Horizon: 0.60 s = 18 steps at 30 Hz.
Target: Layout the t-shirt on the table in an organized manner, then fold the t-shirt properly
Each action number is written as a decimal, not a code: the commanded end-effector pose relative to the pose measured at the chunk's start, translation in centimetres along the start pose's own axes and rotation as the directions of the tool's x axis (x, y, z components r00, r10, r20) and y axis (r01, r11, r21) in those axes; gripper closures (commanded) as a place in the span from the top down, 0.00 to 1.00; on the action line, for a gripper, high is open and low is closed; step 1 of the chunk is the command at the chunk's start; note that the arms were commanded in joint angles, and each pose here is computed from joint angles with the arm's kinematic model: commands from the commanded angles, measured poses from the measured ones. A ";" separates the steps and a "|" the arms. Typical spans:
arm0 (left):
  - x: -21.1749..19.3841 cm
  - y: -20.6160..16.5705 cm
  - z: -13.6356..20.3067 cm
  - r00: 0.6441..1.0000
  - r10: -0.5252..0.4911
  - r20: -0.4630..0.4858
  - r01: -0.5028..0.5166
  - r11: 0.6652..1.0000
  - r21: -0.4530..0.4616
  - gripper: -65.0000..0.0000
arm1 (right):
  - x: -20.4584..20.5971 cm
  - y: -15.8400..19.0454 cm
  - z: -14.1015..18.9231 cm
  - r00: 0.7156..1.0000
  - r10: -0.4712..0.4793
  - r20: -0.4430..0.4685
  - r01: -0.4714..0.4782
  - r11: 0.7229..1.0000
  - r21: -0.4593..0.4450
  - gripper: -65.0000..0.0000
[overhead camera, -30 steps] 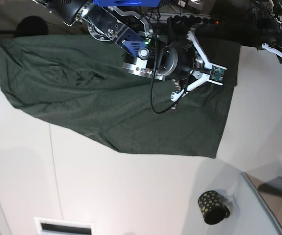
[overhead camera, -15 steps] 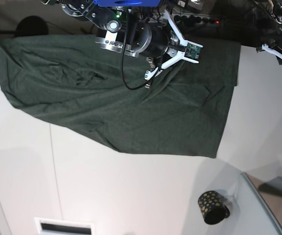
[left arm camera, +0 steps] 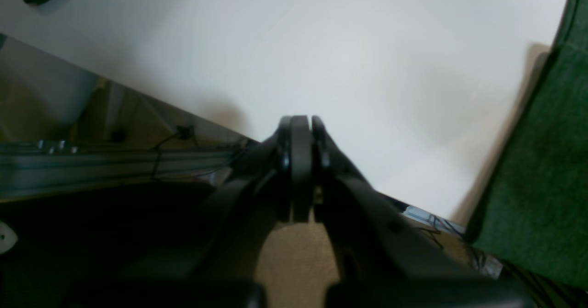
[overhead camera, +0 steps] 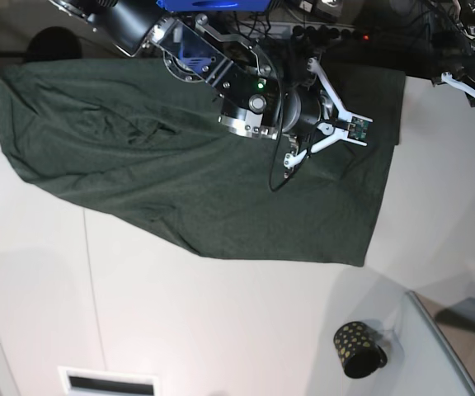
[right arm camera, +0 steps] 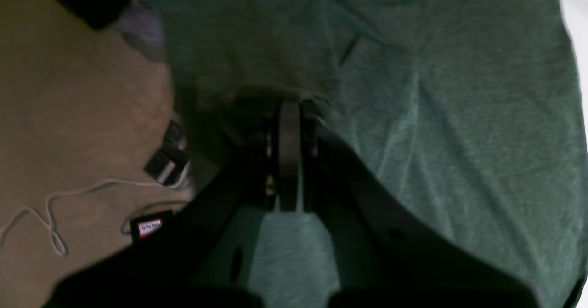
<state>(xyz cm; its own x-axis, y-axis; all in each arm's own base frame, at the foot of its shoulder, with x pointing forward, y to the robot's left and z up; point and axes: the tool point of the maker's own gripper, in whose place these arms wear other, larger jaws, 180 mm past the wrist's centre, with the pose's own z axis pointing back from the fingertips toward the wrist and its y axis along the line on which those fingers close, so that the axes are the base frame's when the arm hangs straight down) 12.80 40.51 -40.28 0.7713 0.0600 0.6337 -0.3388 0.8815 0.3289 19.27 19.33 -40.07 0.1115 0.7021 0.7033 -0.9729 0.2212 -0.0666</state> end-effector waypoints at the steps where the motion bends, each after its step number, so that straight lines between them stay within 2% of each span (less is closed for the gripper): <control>1: 1.1 0.8 0.3 0.999 -0.012 0.036 0.011 1.000 0.016 0.00 | 2.0 -0.8 0.0 0.999 0.013 0.053 -0.013 1.000 -0.009 0.00; 10: 0.9 0.8 0.2 0.999 -0.012 0.029 0.011 1.000 0.016 0.00 | 0.1 -3.7 -2.5 0.999 0.021 0.032 -0.021 1.000 -0.007 0.00; 14: 0.9 0.8 0.2 1.000 -0.012 0.028 0.011 1.000 0.016 0.00 | 1.6 -4.8 -2.8 0.991 0.028 0.134 -0.026 1.000 -0.014 0.03; 16: 0.8 0.7 0.2 1.000 -0.011 0.027 0.011 1.000 0.014 0.00 | 2.6 -5.2 -2.7 0.981 0.033 0.192 -0.030 0.999 -0.019 0.09; 18: 0.8 0.7 0.2 1.000 -0.011 0.027 0.011 1.000 0.014 0.00 | 3.4 -5.4 -2.5 0.974 0.042 0.221 -0.038 0.999 -0.023 0.18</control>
<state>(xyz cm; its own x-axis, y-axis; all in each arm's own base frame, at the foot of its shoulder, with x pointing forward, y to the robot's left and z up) 12.67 40.44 -40.46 0.7742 0.0642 0.6297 -0.3393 0.8820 0.3272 24.67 20.74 -41.42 0.0570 0.5969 0.8003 -0.9725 0.2145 -0.0908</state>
